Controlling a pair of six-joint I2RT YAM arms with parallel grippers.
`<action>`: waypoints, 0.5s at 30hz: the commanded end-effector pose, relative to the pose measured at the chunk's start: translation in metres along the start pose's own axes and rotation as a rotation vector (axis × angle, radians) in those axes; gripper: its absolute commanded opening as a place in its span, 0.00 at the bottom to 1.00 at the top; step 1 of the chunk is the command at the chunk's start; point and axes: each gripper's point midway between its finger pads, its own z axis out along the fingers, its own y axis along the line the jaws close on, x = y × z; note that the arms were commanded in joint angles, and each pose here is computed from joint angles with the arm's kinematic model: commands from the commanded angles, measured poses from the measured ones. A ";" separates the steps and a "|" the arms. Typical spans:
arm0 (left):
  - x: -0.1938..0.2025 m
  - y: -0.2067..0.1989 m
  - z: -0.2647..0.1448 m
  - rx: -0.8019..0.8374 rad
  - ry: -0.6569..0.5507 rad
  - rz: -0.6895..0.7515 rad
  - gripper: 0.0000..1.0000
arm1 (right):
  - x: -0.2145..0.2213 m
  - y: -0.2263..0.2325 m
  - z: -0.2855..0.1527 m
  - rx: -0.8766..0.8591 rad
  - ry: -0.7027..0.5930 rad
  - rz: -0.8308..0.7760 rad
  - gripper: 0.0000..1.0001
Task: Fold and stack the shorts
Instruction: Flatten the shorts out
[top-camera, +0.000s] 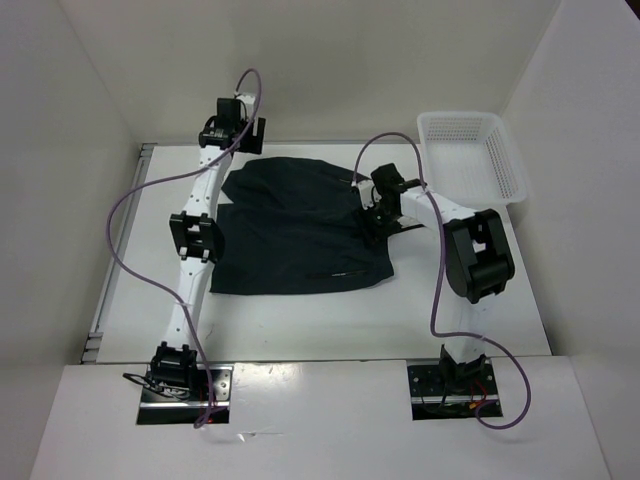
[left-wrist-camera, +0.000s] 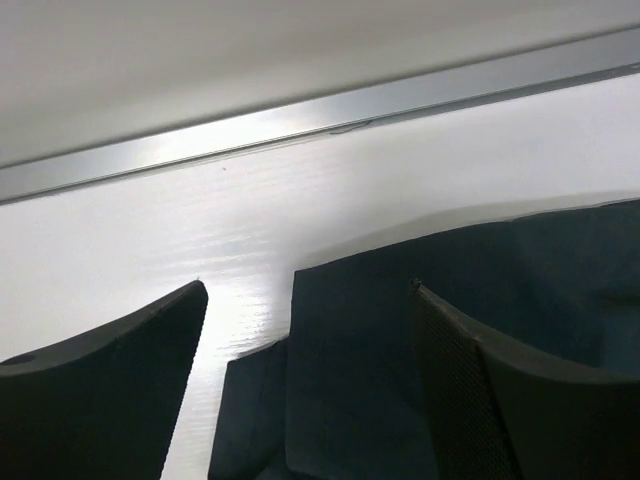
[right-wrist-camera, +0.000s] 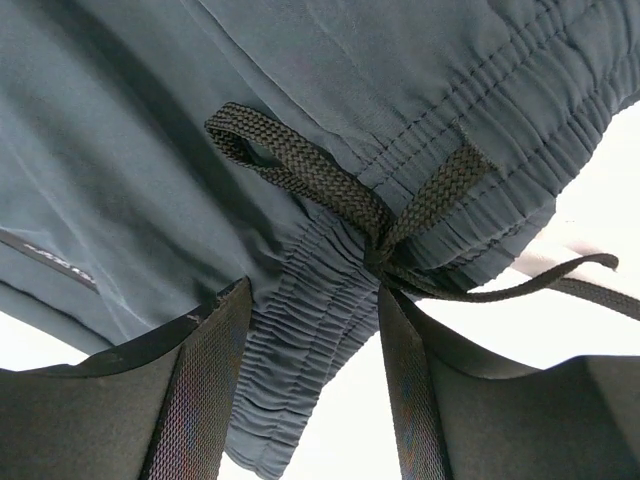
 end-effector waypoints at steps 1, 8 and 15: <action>0.026 -0.004 0.022 -0.021 0.036 0.011 0.87 | 0.015 0.000 0.005 0.003 0.061 -0.044 0.59; 0.066 -0.019 0.028 0.058 0.155 0.007 0.81 | 0.028 -0.004 0.013 0.009 0.116 -0.070 0.59; 0.118 -0.030 0.047 0.077 0.271 0.011 0.68 | 0.030 -0.011 0.009 0.048 0.112 -0.102 0.59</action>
